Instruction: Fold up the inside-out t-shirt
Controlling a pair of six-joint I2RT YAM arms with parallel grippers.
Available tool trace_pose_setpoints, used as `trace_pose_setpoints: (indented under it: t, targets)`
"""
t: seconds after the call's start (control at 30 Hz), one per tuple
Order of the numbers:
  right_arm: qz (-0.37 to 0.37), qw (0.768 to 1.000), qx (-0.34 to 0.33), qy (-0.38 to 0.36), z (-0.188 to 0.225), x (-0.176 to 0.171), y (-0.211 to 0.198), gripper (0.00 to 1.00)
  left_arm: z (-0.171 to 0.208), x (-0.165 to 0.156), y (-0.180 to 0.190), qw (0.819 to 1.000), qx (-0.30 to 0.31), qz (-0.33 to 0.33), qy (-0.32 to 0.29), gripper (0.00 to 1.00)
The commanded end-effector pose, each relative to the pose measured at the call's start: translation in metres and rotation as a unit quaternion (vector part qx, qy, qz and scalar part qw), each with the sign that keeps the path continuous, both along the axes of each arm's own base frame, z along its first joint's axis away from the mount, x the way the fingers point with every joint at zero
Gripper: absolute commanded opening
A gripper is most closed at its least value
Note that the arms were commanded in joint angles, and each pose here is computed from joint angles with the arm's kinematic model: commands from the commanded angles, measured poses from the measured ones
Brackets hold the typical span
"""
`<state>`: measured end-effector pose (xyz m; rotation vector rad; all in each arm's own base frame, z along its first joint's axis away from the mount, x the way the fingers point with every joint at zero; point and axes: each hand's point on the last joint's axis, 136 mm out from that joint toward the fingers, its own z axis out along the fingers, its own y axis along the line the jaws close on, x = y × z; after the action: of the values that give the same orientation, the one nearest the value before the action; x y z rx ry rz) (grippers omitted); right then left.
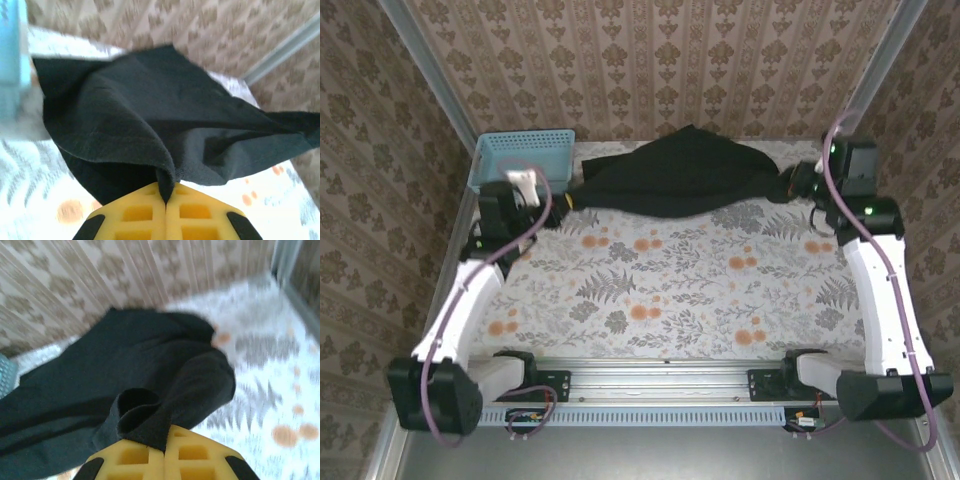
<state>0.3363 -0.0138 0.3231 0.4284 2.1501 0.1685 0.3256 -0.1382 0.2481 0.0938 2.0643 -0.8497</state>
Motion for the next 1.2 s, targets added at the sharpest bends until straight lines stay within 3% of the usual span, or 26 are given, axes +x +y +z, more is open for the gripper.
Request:
trace_pose_setpoints:
  t: [0.0,0.17,0.3,0.47,0.67,0.87,1.17]
  targets:
    - [-0.049,0.995,0.075,0.040,-0.041,-0.038,-0.002,0.00,-0.026,-0.031,0.008,1.000,0.005,0.025,0.010,0.00]
    - [-0.132,0.974,0.138,0.125,-0.117,-0.093,-0.013,0.00,-0.101,-0.085,0.022,0.992,0.003,0.061,0.107,0.00]
    - [-0.185,0.955,0.169,0.158,-0.149,-0.127,-0.018,0.00,-0.136,-0.118,0.030,0.981,-0.007,0.087,0.175,0.00]
    - [-0.234,0.935,0.199,0.175,-0.170,-0.156,-0.016,0.00,-0.162,-0.150,0.041,0.965,0.002,0.123,0.232,0.00]
    - [-0.284,0.933,0.167,0.142,-0.155,-0.177,-0.033,0.00,-0.168,-0.166,0.052,0.954,0.028,0.164,0.251,0.00]
    - [-0.226,0.958,0.147,0.096,-0.125,-0.144,-0.033,0.00,-0.157,-0.153,0.044,0.960,0.039,0.159,0.225,0.00]
    - [-0.124,0.980,0.084,0.129,-0.112,-0.046,-0.021,0.00,-0.117,-0.085,0.034,0.966,0.086,0.181,0.161,0.01]
